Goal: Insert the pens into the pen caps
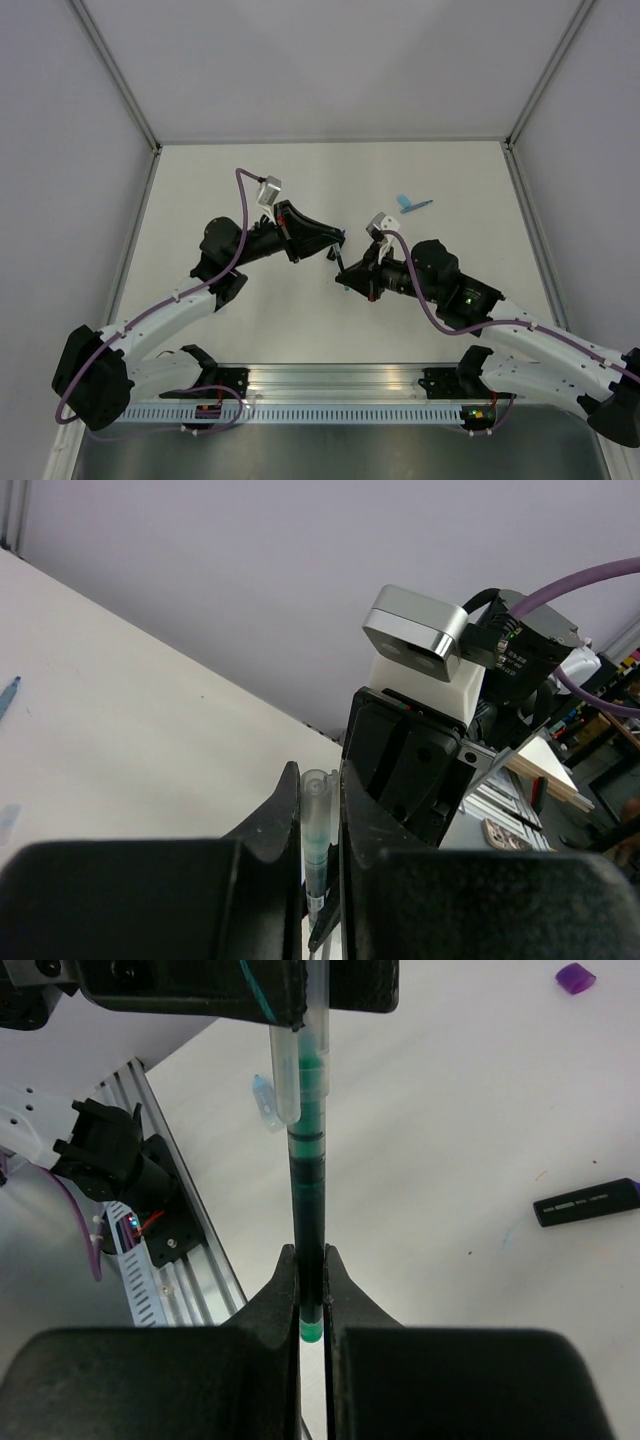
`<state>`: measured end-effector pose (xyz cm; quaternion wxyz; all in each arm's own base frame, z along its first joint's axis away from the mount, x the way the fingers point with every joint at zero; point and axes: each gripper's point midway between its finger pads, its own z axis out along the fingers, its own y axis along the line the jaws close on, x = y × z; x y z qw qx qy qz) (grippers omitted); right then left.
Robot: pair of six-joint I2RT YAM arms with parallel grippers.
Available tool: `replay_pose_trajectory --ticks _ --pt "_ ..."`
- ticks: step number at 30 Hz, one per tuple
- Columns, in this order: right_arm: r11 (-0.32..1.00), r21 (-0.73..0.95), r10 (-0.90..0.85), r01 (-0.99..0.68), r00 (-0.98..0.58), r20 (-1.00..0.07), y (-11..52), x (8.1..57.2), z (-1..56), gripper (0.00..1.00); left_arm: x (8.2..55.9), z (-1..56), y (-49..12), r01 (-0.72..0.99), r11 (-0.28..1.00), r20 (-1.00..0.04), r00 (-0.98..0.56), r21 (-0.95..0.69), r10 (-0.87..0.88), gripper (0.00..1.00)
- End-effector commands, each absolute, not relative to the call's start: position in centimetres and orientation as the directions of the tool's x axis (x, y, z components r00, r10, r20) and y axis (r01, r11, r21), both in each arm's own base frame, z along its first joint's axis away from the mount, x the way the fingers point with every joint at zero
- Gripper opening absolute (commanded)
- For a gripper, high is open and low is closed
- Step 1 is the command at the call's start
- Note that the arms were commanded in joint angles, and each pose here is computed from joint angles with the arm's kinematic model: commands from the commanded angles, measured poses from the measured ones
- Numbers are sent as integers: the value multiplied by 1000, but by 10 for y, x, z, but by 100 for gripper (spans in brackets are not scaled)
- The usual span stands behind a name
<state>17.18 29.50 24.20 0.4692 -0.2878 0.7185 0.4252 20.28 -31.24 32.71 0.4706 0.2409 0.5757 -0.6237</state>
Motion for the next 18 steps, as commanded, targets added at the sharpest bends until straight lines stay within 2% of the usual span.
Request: replay_pose_trajectory --ticks 1,11,15,18 --pt "531 224 277 -817 -82 -957 286 207 380 0 169 274 -319 772 41 -770 -627 -634 -117 2" --pt "556 181 278 -811 -24 -960 290 222 417 0 171 264 -321 759 52 -759 -641 -649 -111 2" --pt "545 187 264 -817 -44 -963 296 225 410 0 172 261 -322 749 52 -750 -653 -660 -108 2" --pt "498 195 212 -845 -99 -972 305 217 382 0 177 268 -320 745 80 -747 -651 -663 -136 5"
